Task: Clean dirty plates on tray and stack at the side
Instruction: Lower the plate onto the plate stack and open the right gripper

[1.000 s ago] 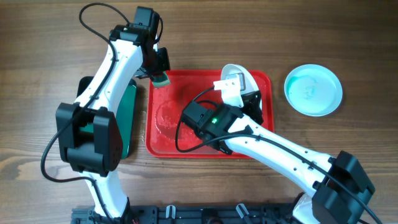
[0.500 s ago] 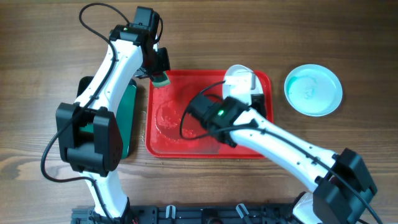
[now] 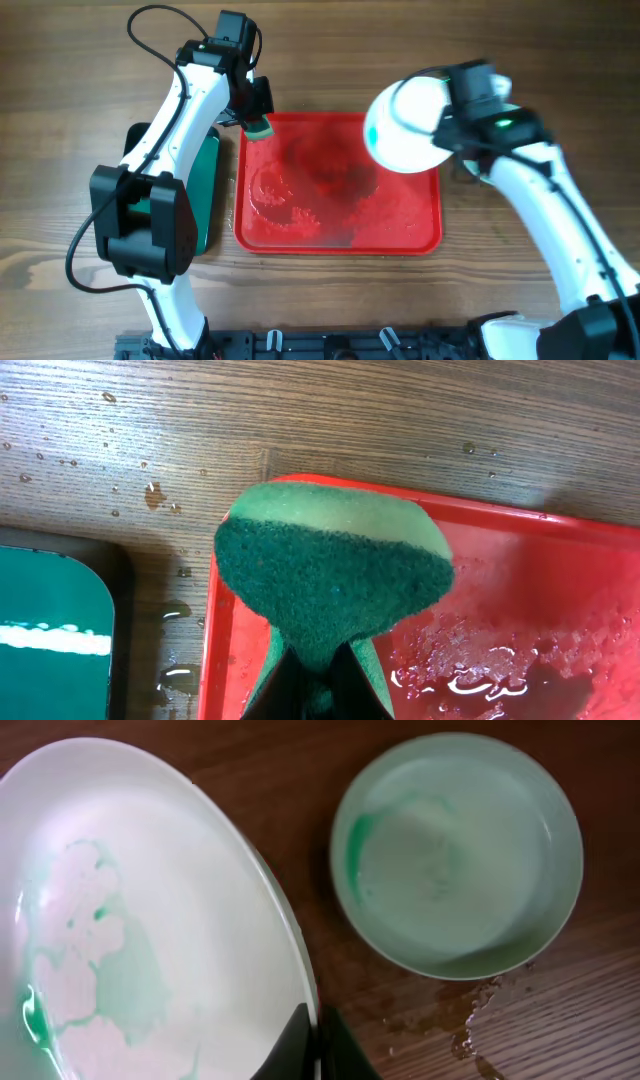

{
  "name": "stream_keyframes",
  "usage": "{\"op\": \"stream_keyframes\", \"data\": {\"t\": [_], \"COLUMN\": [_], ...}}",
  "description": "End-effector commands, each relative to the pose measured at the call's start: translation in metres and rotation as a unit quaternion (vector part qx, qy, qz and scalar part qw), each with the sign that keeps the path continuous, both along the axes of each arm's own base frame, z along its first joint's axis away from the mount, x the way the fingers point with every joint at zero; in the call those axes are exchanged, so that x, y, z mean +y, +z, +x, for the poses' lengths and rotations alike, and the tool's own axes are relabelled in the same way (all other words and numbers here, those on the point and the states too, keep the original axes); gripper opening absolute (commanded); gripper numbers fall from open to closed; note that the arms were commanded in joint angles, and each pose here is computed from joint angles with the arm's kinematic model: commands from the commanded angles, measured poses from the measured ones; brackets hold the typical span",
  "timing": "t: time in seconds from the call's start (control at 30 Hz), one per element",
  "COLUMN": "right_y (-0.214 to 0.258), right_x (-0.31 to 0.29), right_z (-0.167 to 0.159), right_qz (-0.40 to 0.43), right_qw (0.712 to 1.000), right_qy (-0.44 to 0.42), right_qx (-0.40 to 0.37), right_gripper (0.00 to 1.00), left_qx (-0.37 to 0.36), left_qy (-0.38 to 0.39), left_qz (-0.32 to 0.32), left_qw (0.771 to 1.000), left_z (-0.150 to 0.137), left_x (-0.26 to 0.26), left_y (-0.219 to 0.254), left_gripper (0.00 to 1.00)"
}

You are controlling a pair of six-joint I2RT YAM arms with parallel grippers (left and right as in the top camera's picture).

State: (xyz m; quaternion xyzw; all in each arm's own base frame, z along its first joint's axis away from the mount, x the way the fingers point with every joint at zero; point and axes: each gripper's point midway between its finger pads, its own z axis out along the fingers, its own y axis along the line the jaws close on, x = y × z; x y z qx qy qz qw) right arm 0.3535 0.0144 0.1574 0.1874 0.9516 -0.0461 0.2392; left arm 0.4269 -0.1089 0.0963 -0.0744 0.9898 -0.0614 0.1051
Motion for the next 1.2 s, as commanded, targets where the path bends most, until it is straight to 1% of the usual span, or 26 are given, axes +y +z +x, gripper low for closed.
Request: {"op": "stream_keyframes", "data": {"t": [0.0, 0.13, 0.27, 0.4, 0.57, 0.6, 0.63, 0.67, 0.7, 0.73, 0.8, 0.83, 0.87, 0.9, 1.0, 1.07, 1.17], "right_y": [-0.004, -0.019, -0.041, -0.064, -0.087, -0.090, -0.092, -0.093, -0.095, -0.095, -0.097, -0.096, -0.096, -0.094, -0.084, -0.075, -0.071], "right_x": [-0.045, -0.120, -0.160, -0.181, -0.176, -0.176, -0.175, -0.174, -0.173, -0.170, -0.162, -0.157, -0.154, -0.147, -0.132, -0.126, -0.120], "right_z": [-0.003, -0.022, -0.044, -0.057, -0.053, -0.053, -0.052, -0.051, -0.047, -0.042, -0.032, -0.028, -0.026, -0.021, -0.006, 0.004, 0.013], "right_qz": [0.059, 0.059, 0.059, 0.055, 0.067, 0.066, 0.069, 0.072, 0.079, 0.088, 0.102, 0.107, 0.111, 0.117, 0.118, 0.104, 0.103], "right_qw": [0.998, 0.988, 0.977, 0.970, 0.972, 0.972, 0.972, 0.973, 0.973, 0.975, 0.979, 0.980, 0.981, 0.983, 0.988, 0.991, 0.990], "right_qy": [-0.035, -0.141, -0.203, -0.235, -0.224, -0.224, -0.222, -0.221, -0.214, -0.201, -0.174, -0.161, -0.152, -0.133, -0.089, -0.059, -0.058], "right_qx": [0.008, 0.012, 0.017, 0.010, -0.008, -0.009, -0.011, -0.012, -0.017, -0.023, -0.031, -0.035, -0.037, -0.041, -0.053, -0.062, -0.073], "right_gripper": [0.04, 0.04, 0.04, 0.04, 0.05, 0.12, 0.23, 0.30, 0.34, 0.40, 0.57, 0.64, 0.68, 0.77, 0.89, 0.95, 0.97], "left_qx": [-0.004, -0.004, -0.004, -0.006, -0.022, -0.026, -0.031, -0.036, -0.043, -0.050, -0.061, -0.061, -0.060, -0.054, -0.020, 0.004, 0.024], "left_qy": [0.003, 0.003, 0.003, 0.003, 0.005, 0.008, 0.012, 0.011, 0.010, 0.016, 0.038, 0.052, 0.061, 0.072, 0.102, 0.120, 0.143], "left_qz": [-0.011, -0.011, -0.011, -0.011, 0.003, 0.004, 0.005, 0.005, 0.005, 0.010, 0.032, 0.048, 0.056, 0.066, 0.073, 0.077, 0.078], "left_qw": [1.000, 1.000, 1.000, 1.000, 1.000, 1.000, 0.999, 0.999, 0.999, 0.999, 0.997, 0.996, 0.995, 0.994, 0.992, 0.990, 0.986], "left_z": [-0.002, -0.002, -0.002, -0.001, 0.003, 0.003, 0.004, 0.003, 0.003, 0.002, -0.003, -0.008, -0.011, -0.016, -0.032, -0.042, -0.050], "left_x": [-0.004, -0.004, -0.004, -0.004, 0.004, 0.008, 0.011, 0.015, 0.020, 0.027, 0.048, 0.064, 0.072, 0.084, 0.111, 0.127, 0.145], "left_y": [0.006, 0.006, 0.006, 0.006, 0.018, 0.024, 0.032, 0.040, 0.049, 0.058, 0.075, 0.082, 0.085, 0.087, 0.084, 0.077, 0.068], "left_gripper": [0.04, 0.04, 0.04, 0.04, 0.04, 0.04, 0.04, 0.04, 0.04, 0.04, 0.04, 0.04, 0.04, 0.04, 0.04, 0.04, 0.04]}}
